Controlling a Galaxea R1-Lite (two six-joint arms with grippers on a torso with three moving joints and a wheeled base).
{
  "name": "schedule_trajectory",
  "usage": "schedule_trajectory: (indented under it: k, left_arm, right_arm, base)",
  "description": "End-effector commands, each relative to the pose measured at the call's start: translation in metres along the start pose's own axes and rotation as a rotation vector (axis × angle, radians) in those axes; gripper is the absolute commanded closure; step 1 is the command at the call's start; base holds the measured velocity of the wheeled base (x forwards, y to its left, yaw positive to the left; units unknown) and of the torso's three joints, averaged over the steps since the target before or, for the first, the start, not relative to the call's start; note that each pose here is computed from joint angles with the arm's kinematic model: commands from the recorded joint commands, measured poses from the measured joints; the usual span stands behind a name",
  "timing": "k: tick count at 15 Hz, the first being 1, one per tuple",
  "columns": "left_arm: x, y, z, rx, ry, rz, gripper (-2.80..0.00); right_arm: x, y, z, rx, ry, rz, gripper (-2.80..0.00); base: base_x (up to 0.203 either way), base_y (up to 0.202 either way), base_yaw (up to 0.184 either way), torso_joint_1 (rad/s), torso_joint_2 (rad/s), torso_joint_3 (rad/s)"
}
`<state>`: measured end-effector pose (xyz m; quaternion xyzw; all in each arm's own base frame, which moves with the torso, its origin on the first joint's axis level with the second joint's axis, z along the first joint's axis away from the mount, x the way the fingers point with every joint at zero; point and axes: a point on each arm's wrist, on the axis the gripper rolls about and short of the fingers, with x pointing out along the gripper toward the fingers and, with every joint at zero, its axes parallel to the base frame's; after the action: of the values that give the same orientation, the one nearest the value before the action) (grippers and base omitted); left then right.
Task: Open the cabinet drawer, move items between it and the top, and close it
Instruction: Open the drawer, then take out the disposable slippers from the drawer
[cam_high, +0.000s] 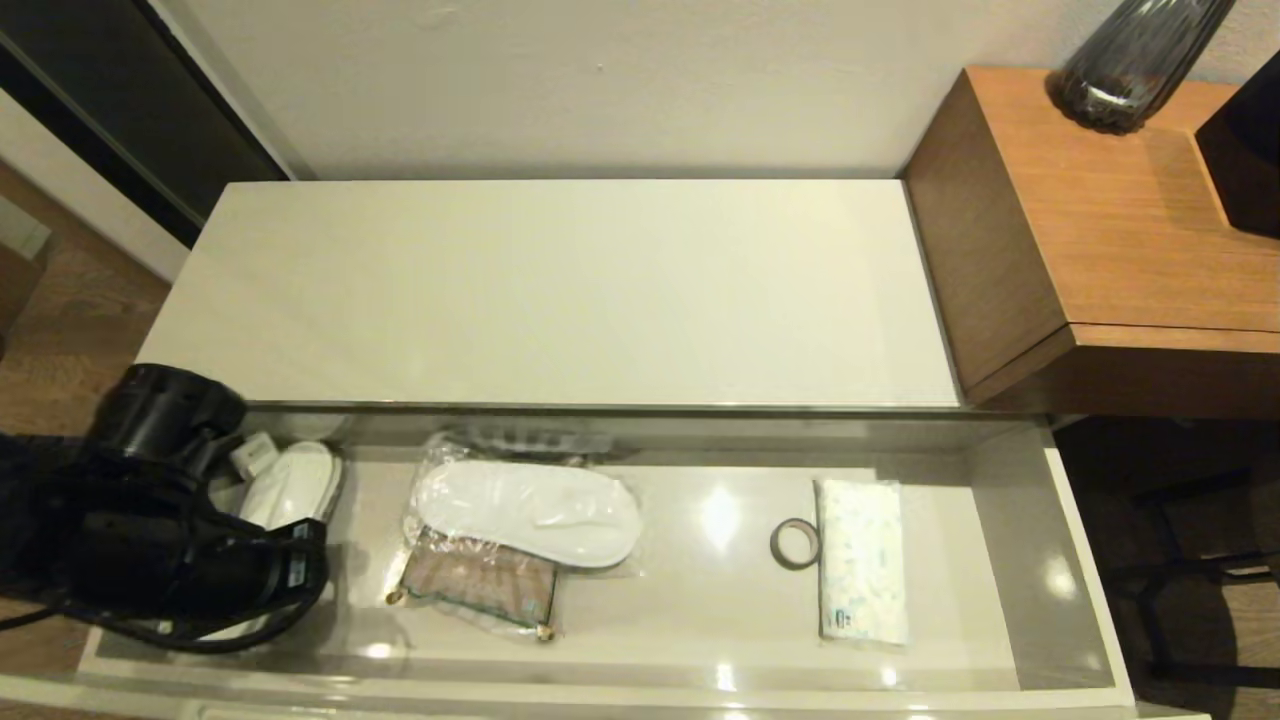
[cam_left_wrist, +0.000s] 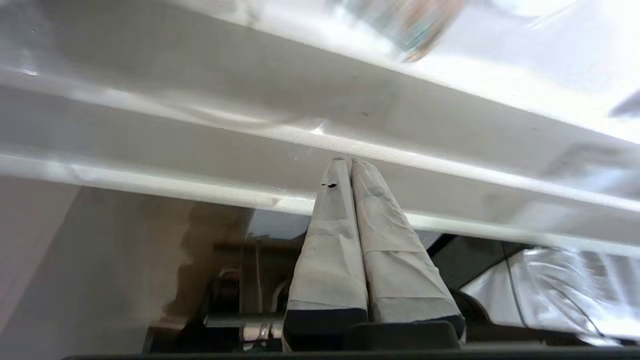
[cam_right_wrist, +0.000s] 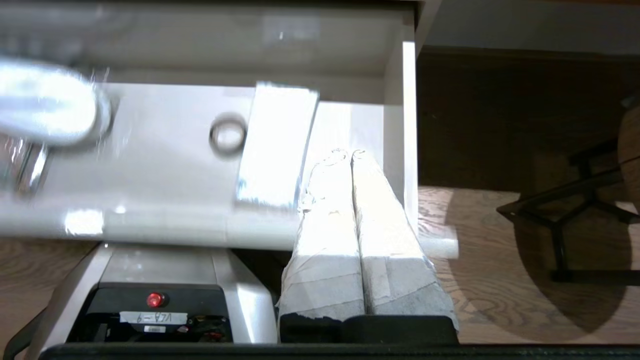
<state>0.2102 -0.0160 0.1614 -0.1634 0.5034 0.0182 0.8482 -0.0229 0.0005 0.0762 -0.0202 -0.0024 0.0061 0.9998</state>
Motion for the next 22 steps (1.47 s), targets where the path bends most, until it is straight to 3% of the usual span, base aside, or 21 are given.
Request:
schedule_trajectory:
  k: [1, 9, 13, 14, 16, 18, 22]
  left_arm:
    - [-0.035, 0.002, -0.015, 0.004, -0.085, -0.036, 0.00]
    - [-0.047, 0.004, -0.024, -0.007, -0.049, -0.017, 0.00]
    - [-0.023, -0.007, 0.005, -0.014, -0.057, -0.027, 0.00]
    - [-0.019, -0.009, 0.012, -0.016, -0.081, -0.035, -2.80]
    - [-0.005, -0.014, 0.029, -0.054, -0.107, -0.049, -2.80]
    - [0.023, -0.019, 0.049, -0.141, -0.095, -0.050, -2.80]
    - [0.067, -0.020, 0.065, -0.270, -0.062, -0.031, -2.80]
  right_arm:
    - [0.000, 0.000, 0.000, -0.001, 0.001, 0.001, 0.00]
    - [0.000, 0.000, 0.000, -0.001, 0.001, 0.001, 0.00]
    - [0.000, 0.000, 0.000, -0.001, 0.001, 0.001, 0.00]
    - [0.000, 0.000, 0.000, -0.001, 0.001, 0.001, 0.00]
    - [0.000, 0.000, 0.000, -0.001, 0.001, 0.001, 0.00]
    - [0.000, 0.000, 0.000, -0.001, 0.001, 0.001, 0.00]
    - [0.000, 0.000, 0.000, -0.001, 0.001, 0.001, 0.00]
  base:
    - [0.000, 0.000, 0.000, 0.000, 0.00, 0.000]
    - [0.000, 0.000, 0.000, 0.000, 0.00, 0.000]
    - [0.000, 0.000, 0.000, 0.000, 0.00, 0.000]
    - [0.000, 0.000, 0.000, 0.000, 0.00, 0.000]
    - [0.000, 0.000, 0.000, 0.000, 0.00, 0.000]
    - [0.000, 0.000, 0.000, 0.000, 0.00, 0.000]
    - [0.000, 0.000, 0.000, 0.000, 0.00, 0.000]
